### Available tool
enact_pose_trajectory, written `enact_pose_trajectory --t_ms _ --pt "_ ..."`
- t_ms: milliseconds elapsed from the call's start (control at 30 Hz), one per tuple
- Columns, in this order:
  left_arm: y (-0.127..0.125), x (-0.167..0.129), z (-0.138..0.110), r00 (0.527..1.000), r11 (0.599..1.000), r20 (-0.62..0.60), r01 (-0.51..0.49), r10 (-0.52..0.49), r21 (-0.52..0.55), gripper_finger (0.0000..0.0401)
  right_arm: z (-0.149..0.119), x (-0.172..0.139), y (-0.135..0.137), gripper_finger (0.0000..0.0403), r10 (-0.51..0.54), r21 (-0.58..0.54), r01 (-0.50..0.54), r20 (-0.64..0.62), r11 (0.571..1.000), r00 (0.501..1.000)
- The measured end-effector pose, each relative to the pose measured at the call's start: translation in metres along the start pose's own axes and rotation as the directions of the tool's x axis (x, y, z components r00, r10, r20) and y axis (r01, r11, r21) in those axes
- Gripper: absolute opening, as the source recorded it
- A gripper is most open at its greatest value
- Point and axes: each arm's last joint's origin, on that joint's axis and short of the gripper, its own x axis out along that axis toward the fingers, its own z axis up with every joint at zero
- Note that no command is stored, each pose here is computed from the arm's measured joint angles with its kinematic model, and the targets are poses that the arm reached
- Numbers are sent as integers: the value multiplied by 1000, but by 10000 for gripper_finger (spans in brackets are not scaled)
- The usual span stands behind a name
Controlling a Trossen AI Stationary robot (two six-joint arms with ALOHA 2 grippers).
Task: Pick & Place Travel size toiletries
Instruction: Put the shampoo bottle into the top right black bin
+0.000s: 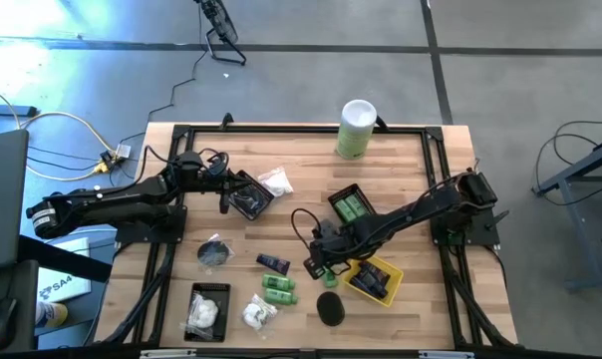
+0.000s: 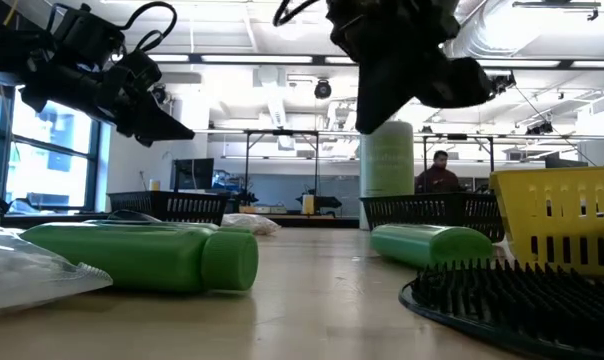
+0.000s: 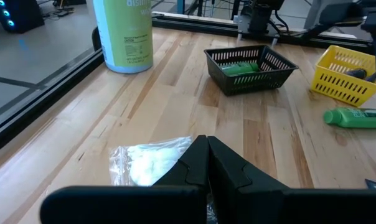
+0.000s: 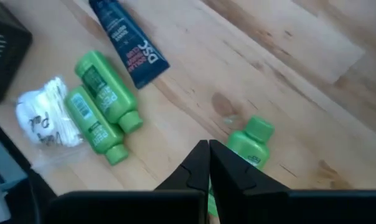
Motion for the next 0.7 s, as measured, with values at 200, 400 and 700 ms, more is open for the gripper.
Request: enact_pose_trajectory --t_ms 200,400,700 --pt "0 0 0 1000 1000 0 0 0 0 0 -4 -5 8 3 16 23 -16 18 1000 1000" --pt "0 0 0 1000 1000 1 0 0 1 0 -7 -4 9 2 10 34 -11 28 999 1000" --pt "0 0 0 1000 1000 1 0 0 3 0 -20 28 2 2 -98 110 117 -165 987 981"
